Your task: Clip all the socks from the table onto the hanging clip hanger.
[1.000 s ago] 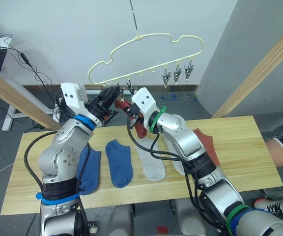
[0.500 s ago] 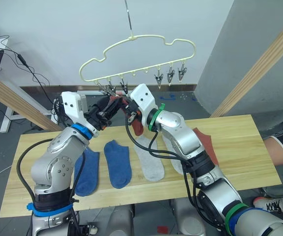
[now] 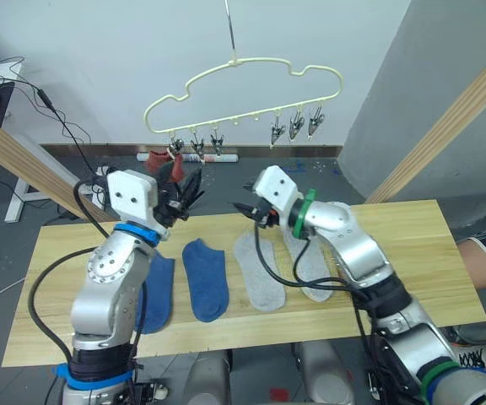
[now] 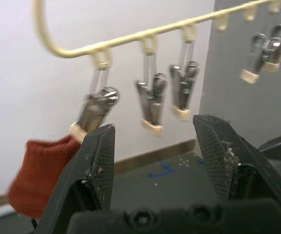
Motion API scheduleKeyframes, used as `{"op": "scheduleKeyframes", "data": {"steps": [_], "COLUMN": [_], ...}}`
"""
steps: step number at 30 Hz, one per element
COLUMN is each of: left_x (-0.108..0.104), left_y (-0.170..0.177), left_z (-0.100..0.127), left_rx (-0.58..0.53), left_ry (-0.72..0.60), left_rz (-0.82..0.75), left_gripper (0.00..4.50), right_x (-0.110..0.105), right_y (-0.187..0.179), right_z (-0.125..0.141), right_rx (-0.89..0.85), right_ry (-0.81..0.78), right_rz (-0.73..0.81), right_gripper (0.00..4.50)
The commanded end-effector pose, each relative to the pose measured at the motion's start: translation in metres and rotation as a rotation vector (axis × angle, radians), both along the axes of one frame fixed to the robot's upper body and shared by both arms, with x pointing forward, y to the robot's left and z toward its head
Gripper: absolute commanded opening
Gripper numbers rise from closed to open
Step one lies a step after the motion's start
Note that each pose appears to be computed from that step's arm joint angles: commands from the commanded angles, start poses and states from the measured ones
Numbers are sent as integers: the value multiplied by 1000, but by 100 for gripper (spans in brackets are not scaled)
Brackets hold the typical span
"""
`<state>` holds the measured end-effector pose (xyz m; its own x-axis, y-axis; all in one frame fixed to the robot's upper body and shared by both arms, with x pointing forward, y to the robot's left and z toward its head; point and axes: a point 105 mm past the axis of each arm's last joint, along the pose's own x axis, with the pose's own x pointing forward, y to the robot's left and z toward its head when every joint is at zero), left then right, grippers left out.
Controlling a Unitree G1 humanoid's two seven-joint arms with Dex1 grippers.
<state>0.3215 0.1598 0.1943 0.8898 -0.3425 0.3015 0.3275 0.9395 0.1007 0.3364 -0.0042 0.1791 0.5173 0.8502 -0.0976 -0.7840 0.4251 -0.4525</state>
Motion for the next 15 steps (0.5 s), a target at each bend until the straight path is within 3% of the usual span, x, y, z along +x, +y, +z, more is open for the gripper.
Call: {"op": "scheduleKeyframes", "data": {"steps": [1,11,15], "left_x": [-1,20,25], "left_y": [-11,-16,-15], "left_z": [3,-3,-2], "left_rx": [19,-29,-36], "left_ry": [-75,-106,-121], "left_rz": [23,117,150], "left_gripper": [281,281,160], "right_x": [-20,-25,-24], "right_y": [-10,-40,-44], "right_z": [30,52,53], "right_rx": [49,72,79], "right_ry": [-67,-77,-70], "right_rz": [59,-19,-43], "right_gripper": [207,207,212]}}
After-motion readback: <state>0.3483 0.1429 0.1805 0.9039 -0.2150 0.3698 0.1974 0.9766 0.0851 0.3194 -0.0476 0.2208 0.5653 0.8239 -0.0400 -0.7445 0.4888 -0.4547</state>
